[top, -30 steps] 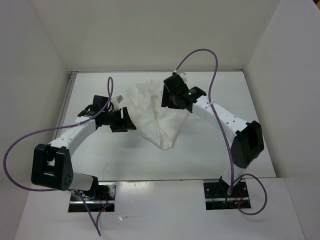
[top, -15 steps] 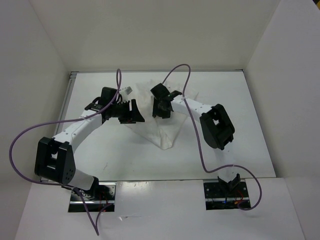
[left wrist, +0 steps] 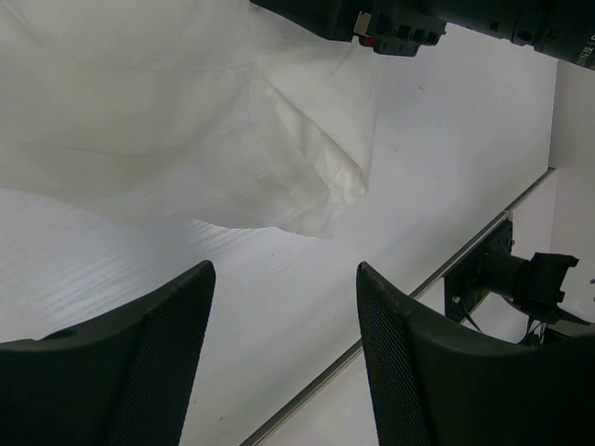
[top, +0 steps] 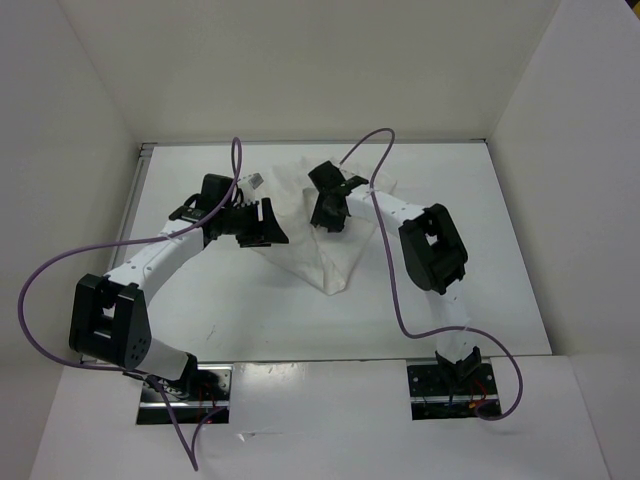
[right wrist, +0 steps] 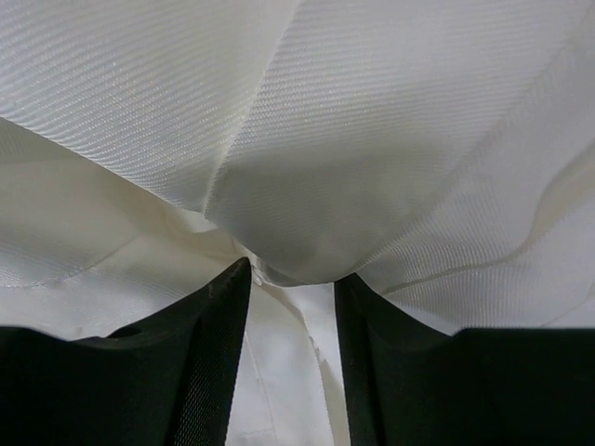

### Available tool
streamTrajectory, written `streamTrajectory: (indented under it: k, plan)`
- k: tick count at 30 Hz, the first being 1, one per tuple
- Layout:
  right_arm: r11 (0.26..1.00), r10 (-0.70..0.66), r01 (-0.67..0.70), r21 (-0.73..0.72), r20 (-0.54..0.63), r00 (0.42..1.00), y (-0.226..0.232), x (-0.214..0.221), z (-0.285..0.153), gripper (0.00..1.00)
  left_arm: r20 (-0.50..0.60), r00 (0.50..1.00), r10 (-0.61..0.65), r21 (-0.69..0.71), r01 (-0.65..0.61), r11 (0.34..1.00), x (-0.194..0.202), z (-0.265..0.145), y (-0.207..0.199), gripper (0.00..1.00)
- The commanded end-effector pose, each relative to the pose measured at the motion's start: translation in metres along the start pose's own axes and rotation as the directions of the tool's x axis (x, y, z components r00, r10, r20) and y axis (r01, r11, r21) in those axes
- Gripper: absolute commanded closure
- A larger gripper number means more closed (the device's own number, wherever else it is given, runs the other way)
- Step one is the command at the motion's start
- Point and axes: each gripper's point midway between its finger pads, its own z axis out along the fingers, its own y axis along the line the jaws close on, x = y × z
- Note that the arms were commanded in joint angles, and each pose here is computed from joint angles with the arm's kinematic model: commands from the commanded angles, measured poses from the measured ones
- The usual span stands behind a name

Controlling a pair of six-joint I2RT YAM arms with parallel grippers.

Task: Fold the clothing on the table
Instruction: Flatten the skirt out

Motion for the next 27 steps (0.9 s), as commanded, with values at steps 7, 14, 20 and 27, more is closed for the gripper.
streamTrajectory:
  k: [7,14,20,27]
  plan:
    - [0.998,0.057,-0.057,0.005,0.071,0.996,0.007,-0.029,0.007,0.62,0.036,0.999,0.028,0.014,-0.029,0.999,-0.007,-0.005,-0.005,0.3]
    - [0.999,0.04,-0.038,-0.02,0.093,0.995,0.015,-0.038,0.005,1.0,0.036,0.999,0.038,0.013,-0.038,0.999,-0.007,-0.005,-0.005,0.3]
    - [0.954,-0.048,0.138,-0.266,0.317,0.947,0.086,-0.101,-0.153,1.0,0.025,0.999,0.033,0.019,-0.034,0.999,-0.005,-0.003,-0.004,0.3]
    - [0.89,0.09,0.108,-0.442,0.403,0.911,0.063,-0.14,-0.266,1.0,0.022,1.0,0.022,0.011,-0.022,1.0,-0.003,-0.003,0.001,0.3]
